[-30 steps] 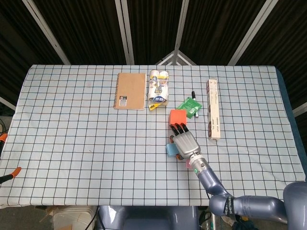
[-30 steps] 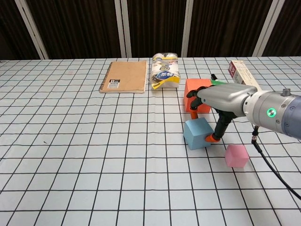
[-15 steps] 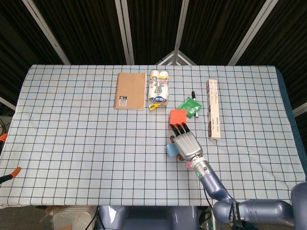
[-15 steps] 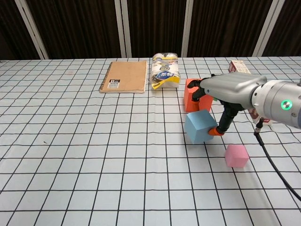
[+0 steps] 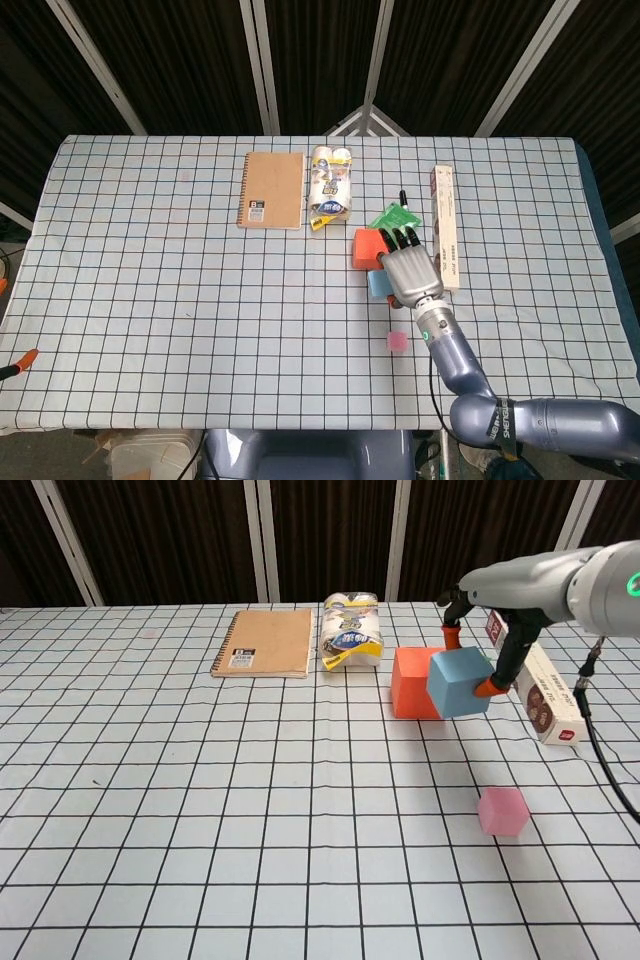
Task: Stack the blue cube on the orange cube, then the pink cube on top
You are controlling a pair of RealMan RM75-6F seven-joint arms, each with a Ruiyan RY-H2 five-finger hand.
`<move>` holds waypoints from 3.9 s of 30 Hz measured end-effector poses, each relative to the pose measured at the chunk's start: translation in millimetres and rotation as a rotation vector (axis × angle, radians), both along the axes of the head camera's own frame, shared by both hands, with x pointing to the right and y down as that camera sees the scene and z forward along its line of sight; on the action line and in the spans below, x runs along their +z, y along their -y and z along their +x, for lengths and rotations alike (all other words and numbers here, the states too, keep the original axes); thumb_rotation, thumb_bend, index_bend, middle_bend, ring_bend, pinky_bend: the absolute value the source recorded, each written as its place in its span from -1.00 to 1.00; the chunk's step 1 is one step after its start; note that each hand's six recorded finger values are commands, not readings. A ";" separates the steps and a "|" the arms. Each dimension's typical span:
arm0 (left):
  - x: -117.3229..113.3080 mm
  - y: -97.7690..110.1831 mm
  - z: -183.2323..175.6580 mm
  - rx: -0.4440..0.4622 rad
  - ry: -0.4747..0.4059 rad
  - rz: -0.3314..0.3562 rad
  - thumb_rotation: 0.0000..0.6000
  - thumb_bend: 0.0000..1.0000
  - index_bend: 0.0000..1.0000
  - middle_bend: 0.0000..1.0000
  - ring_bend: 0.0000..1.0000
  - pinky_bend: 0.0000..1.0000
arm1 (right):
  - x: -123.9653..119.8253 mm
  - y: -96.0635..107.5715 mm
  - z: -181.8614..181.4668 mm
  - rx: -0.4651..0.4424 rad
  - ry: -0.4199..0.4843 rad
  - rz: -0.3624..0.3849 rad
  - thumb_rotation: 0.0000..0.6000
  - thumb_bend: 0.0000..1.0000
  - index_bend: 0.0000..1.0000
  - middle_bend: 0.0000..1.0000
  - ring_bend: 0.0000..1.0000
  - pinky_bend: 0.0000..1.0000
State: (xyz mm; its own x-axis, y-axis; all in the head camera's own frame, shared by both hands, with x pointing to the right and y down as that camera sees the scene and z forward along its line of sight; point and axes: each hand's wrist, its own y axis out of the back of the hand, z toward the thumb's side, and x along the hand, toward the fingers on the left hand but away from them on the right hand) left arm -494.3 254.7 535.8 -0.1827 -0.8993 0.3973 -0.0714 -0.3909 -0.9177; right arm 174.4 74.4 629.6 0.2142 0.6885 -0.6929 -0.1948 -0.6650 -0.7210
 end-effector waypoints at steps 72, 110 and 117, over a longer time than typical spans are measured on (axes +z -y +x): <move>11.7 11.8 -17.6 -0.101 0.071 -0.020 1.00 -0.75 -0.86 -1.00 -1.00 -1.00 | 37.2 97.9 -16.5 0.128 0.023 -0.076 1.00 -0.26 -0.09 -1.00 -1.00 -1.00; 12.1 11.4 -16.9 -0.099 0.074 -0.022 1.00 -0.74 -0.85 -1.00 -1.00 -1.00 | 49.9 92.4 -15.4 0.126 0.023 -0.089 1.00 -0.26 -0.09 -1.00 -1.00 -1.00; 12.5 11.6 -16.2 -0.098 0.072 -0.023 1.00 -0.74 -0.85 -1.00 -1.00 -1.00 | 49.1 92.1 -16.8 0.124 0.024 -0.087 1.00 -0.26 -0.09 -1.00 -1.00 -1.00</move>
State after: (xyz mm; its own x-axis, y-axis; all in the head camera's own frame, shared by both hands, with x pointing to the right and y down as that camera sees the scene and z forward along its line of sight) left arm -510.5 243.1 548.4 -0.2985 -0.8667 0.3997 -0.0442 -0.4058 -0.9129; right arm 157.6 -17.7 678.7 0.1484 0.6480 -0.7471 -0.0912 -0.7433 -0.6628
